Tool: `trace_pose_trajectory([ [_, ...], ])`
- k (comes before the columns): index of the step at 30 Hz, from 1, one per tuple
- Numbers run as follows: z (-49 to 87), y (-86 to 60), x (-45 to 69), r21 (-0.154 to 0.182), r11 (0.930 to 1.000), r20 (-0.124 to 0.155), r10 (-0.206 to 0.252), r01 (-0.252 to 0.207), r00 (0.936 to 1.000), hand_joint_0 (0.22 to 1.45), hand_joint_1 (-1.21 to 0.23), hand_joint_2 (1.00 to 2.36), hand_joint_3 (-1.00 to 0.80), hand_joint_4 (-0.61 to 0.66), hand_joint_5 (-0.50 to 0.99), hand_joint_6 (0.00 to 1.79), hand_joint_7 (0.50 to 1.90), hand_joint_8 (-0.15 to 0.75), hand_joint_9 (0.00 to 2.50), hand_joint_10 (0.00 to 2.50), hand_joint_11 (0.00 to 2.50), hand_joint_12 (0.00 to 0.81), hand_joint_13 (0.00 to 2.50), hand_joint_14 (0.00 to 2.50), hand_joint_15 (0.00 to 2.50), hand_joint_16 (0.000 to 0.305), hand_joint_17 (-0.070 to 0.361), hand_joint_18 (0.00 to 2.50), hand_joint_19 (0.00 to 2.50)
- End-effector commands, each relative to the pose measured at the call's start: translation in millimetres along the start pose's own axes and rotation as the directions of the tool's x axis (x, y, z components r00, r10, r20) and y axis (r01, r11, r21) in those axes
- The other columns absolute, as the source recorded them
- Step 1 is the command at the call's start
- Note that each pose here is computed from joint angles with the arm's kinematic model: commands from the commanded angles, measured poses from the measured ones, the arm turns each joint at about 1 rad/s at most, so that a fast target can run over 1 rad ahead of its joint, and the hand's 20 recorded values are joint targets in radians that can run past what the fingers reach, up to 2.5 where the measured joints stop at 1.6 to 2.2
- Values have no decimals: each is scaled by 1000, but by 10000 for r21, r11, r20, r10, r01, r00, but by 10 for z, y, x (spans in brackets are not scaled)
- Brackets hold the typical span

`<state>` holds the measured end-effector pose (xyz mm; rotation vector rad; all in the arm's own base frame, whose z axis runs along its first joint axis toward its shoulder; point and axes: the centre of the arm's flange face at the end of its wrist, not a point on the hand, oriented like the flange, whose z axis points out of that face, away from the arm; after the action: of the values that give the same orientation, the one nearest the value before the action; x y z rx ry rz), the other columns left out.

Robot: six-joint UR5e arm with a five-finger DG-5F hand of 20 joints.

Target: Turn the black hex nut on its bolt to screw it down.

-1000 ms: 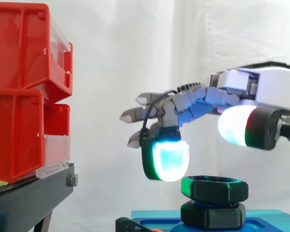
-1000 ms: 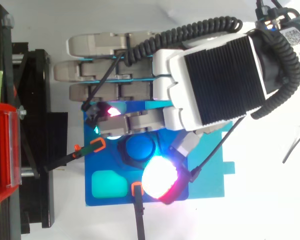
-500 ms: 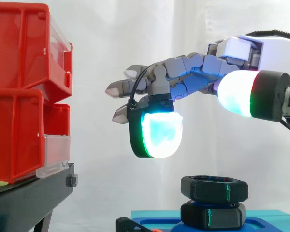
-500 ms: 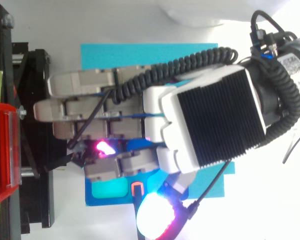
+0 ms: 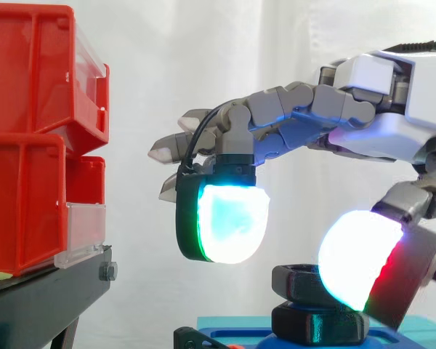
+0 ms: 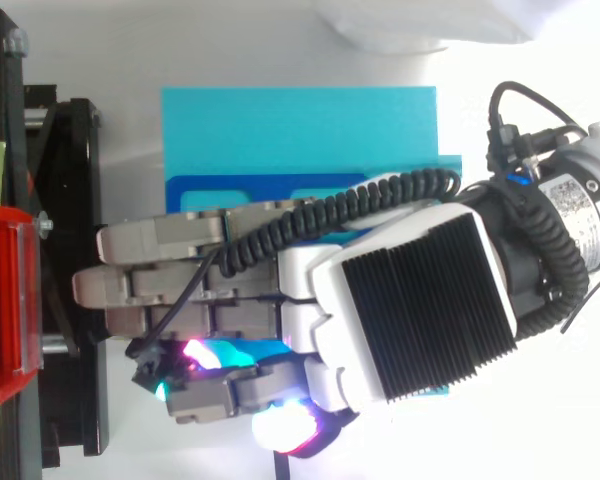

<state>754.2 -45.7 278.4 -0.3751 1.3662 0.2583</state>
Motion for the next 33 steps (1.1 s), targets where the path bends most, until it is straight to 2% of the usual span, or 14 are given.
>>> trace_pose_trajectory([
  [1, 11, 20, -3, 22, 10000, -3, 8, -8, 10000, 462, -698, 1000, -500, 168, -205, 503, 1139, 208, 497, 4, 139, 300, 282, 0, 0, 50, 113, 136, 0],
  [6, 22, 40, 8, 6, 10000, -15, -13, 13, 10000, 447, -667, 1000, -500, 179, -205, 503, 1119, 210, 490, 5, 129, 307, 278, 0, 0, 52, 116, 140, 0],
  [8, 22, 39, -3, 7, 10000, -1, -18, 18, 10000, 421, -536, 1000, -500, 201, -198, 503, 1109, 229, 504, 4, 144, 322, 282, 0, 0, 54, 122, 147, 0],
  [11, 20, 41, 10, 5, 10000, -30, -8, 8, 10000, 405, -444, 1000, -500, 218, -191, 503, 1093, 240, 515, 5, 125, 332, 286, 0, 0, 56, 127, 147, 0],
  [19, -13, 16, 16, 42, 10000, -193, 42, -41, 9998, 397, -277, 1000, -500, 220, -184, 503, 1064, 254, 541, 4, 130, 337, 285, 0, 0, 59, 133, 125, 0],
  [27, -82, -58, 37, 76, 9999, -404, 98, -95, 9991, 410, -296, 1000, -500, 212, -184, 503, 1044, 250, 541, 5, 131, 332, 283, 0, 0, 57, 129, 116, 0],
  [31, -97, -83, 36, 61, 9999, -390, 87, -85, 9992, 409, -300, 1000, -500, 210, -185, 503, 1042, 251, 541, 4, 129, 333, 281, 0, 0, 58, 130, 111, 0],
  [33, -102, -92, 36, 61, 9999, -391, 101, -98, 9992, 389, -371, 1000, -500, 212, -188, 503, 1022, 259, 539, 4, 134, 341, 283, 0, 0, 60, 134, 122, 0],
])
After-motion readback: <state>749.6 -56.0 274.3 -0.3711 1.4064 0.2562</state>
